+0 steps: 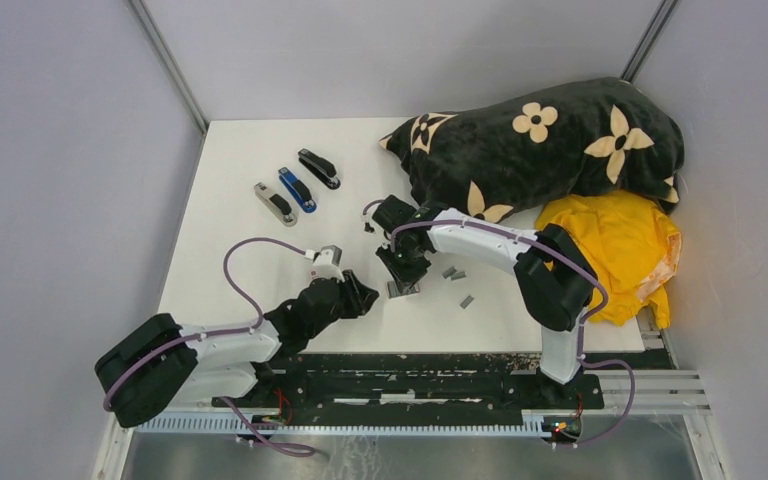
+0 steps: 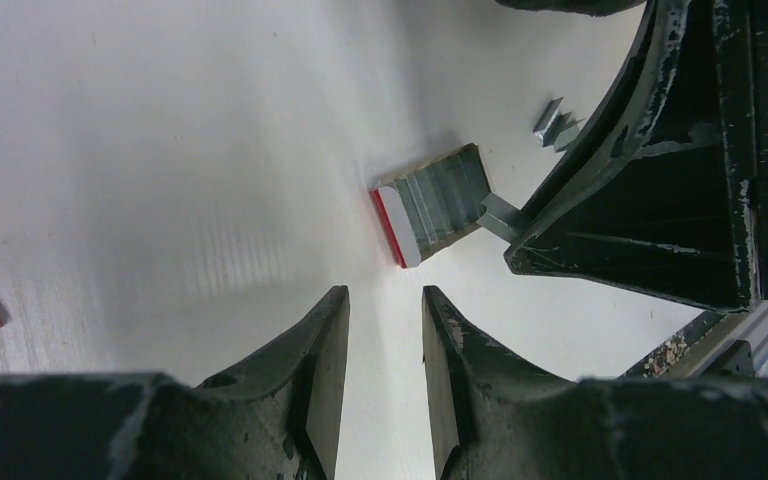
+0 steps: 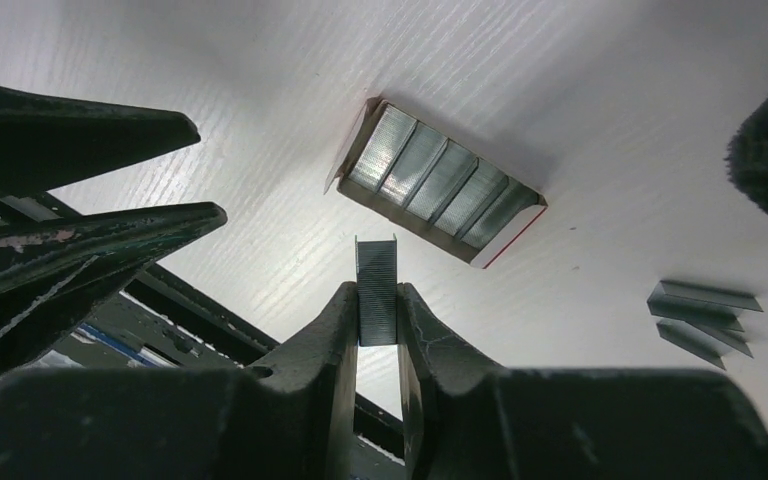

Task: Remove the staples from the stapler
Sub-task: Place the staple in the staple box.

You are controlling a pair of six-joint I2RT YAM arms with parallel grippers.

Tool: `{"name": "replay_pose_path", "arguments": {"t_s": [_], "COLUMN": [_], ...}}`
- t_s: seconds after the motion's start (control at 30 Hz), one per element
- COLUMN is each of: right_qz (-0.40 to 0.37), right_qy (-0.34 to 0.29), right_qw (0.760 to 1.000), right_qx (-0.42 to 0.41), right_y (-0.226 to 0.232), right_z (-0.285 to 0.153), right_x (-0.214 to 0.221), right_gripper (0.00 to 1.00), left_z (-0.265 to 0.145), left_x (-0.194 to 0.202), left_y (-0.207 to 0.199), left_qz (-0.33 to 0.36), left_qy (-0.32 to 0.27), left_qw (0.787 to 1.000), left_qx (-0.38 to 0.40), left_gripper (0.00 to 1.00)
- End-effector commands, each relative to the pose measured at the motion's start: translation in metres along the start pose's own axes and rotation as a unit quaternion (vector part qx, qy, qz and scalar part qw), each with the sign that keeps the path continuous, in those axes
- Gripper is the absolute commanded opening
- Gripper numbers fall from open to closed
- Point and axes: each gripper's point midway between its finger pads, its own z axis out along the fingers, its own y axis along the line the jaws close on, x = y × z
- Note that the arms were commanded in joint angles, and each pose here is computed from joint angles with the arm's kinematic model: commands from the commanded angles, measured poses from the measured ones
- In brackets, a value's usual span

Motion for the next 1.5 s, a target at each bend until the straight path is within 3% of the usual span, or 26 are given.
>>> {"name": "replay_pose_path", "arguments": {"t_s": [0.0, 0.53, 1.47], "right_qz": [0.023, 0.049, 0.065], "right_qy": [-0.019, -0.008, 0.002], "right_qw": [0.999, 0.997, 0.996], "right_qx": [0.012, 0.053, 0.054], "right_y": [0.004, 0.002, 0.003], "right_z": [-0.002, 0.011, 0.024], "right_x": [-0.017, -0.021, -0.023], "right_gripper": [0.24, 0.24, 0.27], "left_z": [-0.002, -0.027, -0.027], "left_x": [-0.009, -0.026, -0.022], "left_y": [0.006, 0.034, 0.041], "left_qz": [-0.007, 0.010, 0.007], "left_qy": [-0.024, -0.073, -0.073], "left_qw": [1.000, 0.996, 0.995], "left_qx": [-0.011, -0.058, -0.061], "left_gripper": [0.40, 0.40, 0.40]}}
